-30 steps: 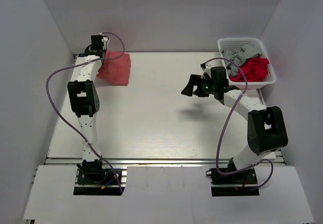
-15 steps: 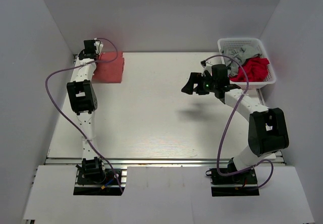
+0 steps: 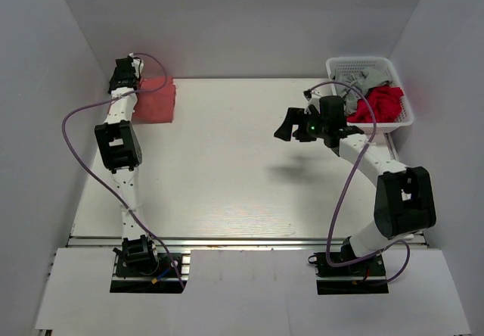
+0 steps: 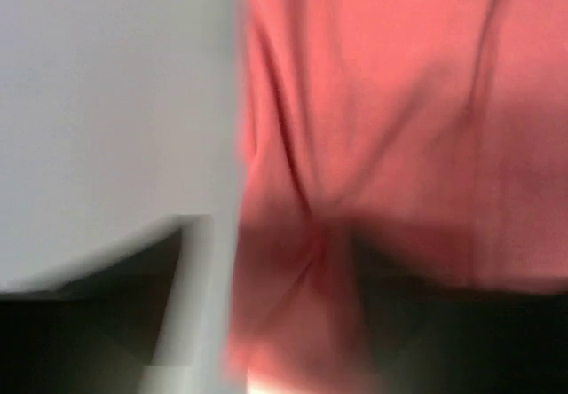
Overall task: Fold and stack the t-shirts
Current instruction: Put the neatly folded tshirt into the corner of the board with the left arm
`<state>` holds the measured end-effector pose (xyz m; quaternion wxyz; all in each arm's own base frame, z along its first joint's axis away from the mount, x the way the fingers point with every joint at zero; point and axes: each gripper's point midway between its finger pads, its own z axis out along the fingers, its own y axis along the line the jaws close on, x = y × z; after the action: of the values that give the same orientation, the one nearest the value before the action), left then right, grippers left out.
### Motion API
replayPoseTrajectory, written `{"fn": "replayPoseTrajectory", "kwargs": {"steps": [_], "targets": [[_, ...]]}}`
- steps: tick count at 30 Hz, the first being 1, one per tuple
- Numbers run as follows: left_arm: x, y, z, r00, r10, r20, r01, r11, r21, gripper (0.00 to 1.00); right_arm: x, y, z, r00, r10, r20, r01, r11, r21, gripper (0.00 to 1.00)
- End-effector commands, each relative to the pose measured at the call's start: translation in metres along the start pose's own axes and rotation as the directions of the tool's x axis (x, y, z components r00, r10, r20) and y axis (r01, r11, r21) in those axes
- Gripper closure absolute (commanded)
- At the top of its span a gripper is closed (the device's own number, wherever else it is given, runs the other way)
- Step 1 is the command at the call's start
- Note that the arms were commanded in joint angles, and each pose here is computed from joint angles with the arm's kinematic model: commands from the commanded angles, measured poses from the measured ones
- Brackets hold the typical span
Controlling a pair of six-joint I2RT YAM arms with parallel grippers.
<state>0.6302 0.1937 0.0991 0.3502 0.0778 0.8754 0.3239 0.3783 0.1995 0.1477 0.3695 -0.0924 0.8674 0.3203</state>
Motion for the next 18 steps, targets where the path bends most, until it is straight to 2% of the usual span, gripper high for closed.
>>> {"fn": "replayPoseTrajectory", "kwargs": {"steps": [1,6,10,11,12,13,14,16,17,18], "targets": [[-0.048,0.061,-0.040,0.986,-0.117,0.122,0.134,0.980,-0.144,0.01,-0.020,0.010,-0.012,0.997,-0.037,0.069,0.039,0.999,-0.018,0.10],[-0.077,0.086,-0.075,0.964,-0.176,0.202,0.215,0.958,-0.191,0.00,-0.019,0.017,-0.018,0.996,-0.036,0.083,0.039,0.999,-0.038,0.10],[-0.091,0.100,-0.110,0.926,-0.291,0.239,0.326,0.937,-0.127,0.00,-0.023,0.021,-0.021,0.992,-0.039,0.123,0.047,0.997,-0.055,0.10],[-0.097,0.099,-0.120,0.916,-0.311,0.254,0.341,0.937,-0.083,0.00,-0.024,0.023,-0.022,0.991,-0.038,0.127,0.046,0.997,-0.058,0.10],[-0.104,0.078,-0.127,0.901,-0.345,0.262,0.350,0.936,0.029,0.00,-0.024,0.025,-0.024,0.991,-0.035,0.132,0.044,0.997,-0.067,0.10],[-0.113,0.083,-0.149,0.879,-0.382,0.286,0.376,0.923,0.079,0.00,-0.023,0.025,-0.024,0.990,-0.034,0.134,0.044,0.997,-0.069,0.10],[-0.120,0.064,-0.162,0.869,-0.404,0.286,0.361,0.913,0.191,0.00,-0.020,0.026,-0.026,0.990,-0.030,0.135,0.040,0.997,-0.072,0.10],[-0.120,0.034,-0.179,0.841,-0.483,0.243,0.402,0.859,0.316,0.00,-0.014,0.023,-0.028,0.990,-0.021,0.138,0.030,0.997,-0.067,0.10],[-0.131,0.036,-0.208,0.813,-0.514,0.274,0.401,0.835,0.377,0.00,-0.016,0.023,-0.032,0.988,-0.019,0.153,0.028,0.998,-0.056,0.10],[-0.125,-0.005,-0.218,0.826,-0.513,0.234,0.358,0.798,0.486,0.00,-0.014,0.022,-0.033,0.988,-0.005,0.155,0.012,0.999,-0.044,0.10]]}}
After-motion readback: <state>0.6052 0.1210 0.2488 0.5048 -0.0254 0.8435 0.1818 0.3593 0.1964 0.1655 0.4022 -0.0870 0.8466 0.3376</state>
